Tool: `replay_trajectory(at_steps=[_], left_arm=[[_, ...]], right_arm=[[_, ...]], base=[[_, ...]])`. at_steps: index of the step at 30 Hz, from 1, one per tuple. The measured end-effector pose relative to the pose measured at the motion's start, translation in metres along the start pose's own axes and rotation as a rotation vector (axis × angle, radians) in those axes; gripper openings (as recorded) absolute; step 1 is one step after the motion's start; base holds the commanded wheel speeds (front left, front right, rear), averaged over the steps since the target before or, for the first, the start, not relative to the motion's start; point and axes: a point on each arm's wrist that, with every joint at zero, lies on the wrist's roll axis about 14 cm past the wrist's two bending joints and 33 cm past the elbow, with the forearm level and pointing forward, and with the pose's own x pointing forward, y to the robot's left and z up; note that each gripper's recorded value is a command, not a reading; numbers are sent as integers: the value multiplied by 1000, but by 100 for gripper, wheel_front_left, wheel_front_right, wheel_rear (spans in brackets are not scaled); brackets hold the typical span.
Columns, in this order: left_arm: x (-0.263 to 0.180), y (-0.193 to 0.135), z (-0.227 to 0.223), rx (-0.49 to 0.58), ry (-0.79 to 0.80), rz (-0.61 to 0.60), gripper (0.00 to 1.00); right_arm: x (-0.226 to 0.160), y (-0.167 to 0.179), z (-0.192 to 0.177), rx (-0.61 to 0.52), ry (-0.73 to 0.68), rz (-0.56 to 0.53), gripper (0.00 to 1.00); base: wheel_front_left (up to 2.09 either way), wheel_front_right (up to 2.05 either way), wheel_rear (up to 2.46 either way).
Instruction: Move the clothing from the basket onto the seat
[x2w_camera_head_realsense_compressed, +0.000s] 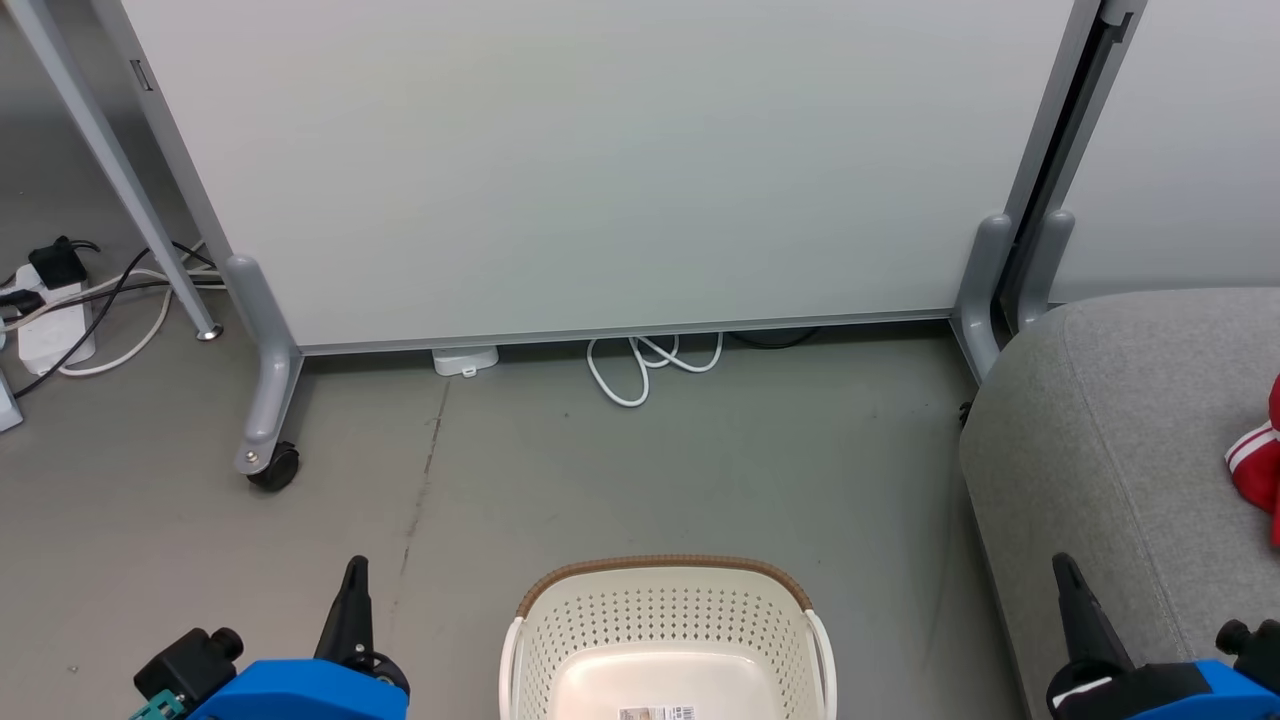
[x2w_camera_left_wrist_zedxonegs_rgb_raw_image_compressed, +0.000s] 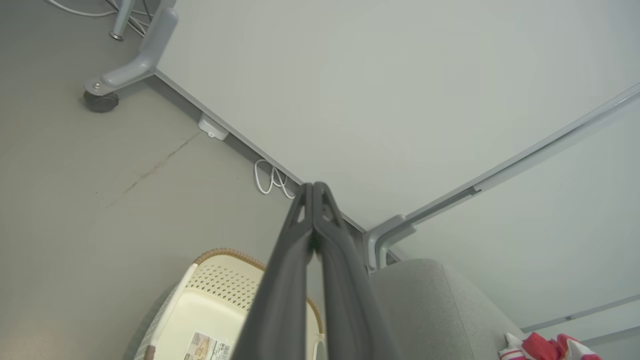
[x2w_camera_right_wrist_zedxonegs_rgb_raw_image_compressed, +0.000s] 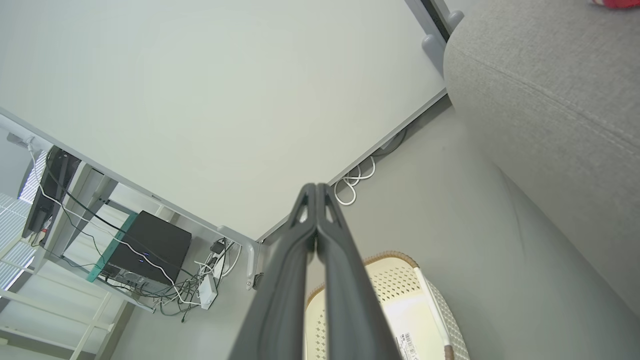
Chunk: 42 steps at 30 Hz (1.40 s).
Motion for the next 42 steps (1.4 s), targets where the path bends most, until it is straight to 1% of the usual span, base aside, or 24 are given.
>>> replay_trajectory(at_steps=[18,42], left_arm=[[10,-7,14,-206,-21,-15,0],[22,-21,28,-431,-35,-61,0]], right_arm=[[6,4,10,224,-25,15,0],[12,7,21,466,-53,39,0]], base=[[0,0,0],[0,0,0]])
